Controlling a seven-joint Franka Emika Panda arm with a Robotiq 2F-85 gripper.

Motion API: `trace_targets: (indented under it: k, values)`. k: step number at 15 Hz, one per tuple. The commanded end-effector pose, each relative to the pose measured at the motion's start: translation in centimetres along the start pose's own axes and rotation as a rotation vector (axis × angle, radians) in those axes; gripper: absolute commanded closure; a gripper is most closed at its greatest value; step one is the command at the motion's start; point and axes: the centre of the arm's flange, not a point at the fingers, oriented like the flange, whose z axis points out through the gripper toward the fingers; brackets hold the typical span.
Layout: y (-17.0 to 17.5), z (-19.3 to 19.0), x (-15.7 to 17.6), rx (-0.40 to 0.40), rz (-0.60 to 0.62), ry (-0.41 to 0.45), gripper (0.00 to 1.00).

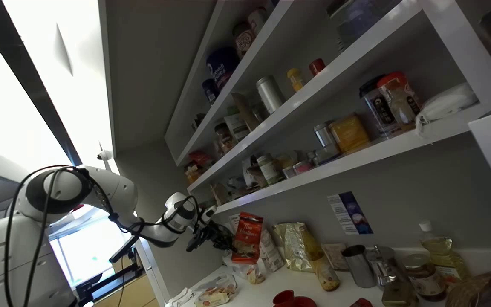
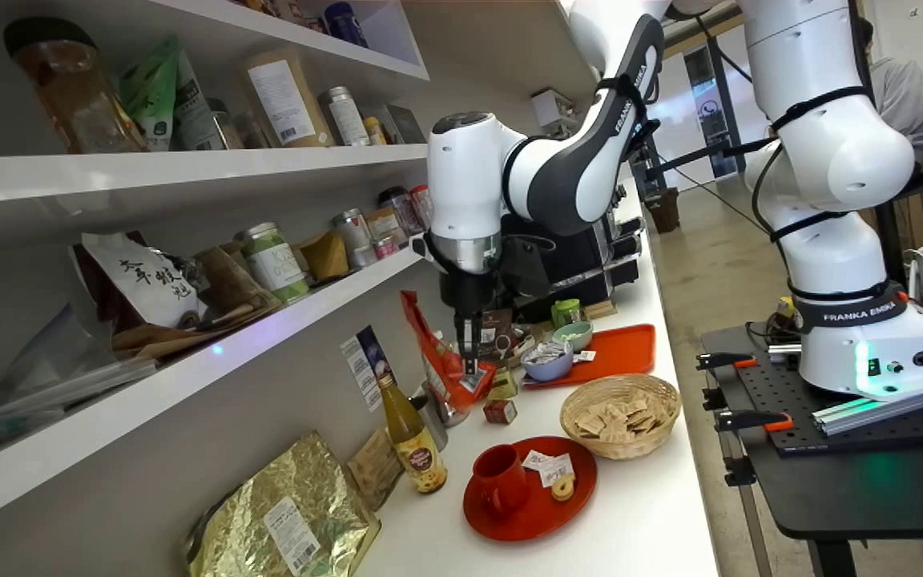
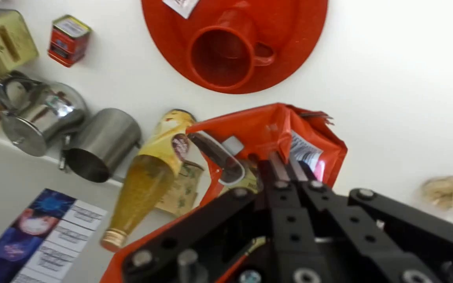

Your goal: Remove the tim hortons from the shelf and put it on the countertop

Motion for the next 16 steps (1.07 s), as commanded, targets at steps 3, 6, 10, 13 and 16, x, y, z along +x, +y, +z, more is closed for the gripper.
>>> trace_targets:
  k: [3, 6, 10, 13, 16]
  values:
    - [-9.3, 1.0, -0.2, -0.008, -0.162, 0.075, 1.0]
    - [-10.9, 2.0, -1.3, -0.047, -0.087, 0.133, 1.0]
    - [-12.6, 3.6, -2.8, -0.081, -0.036, 0.184, 1.0]
    - [-14.0, 5.1, -3.8, -0.098, -0.012, 0.218, 1.0]
    - [-15.4, 6.8, -4.7, -0.059, -0.031, 0.193, 1.0]
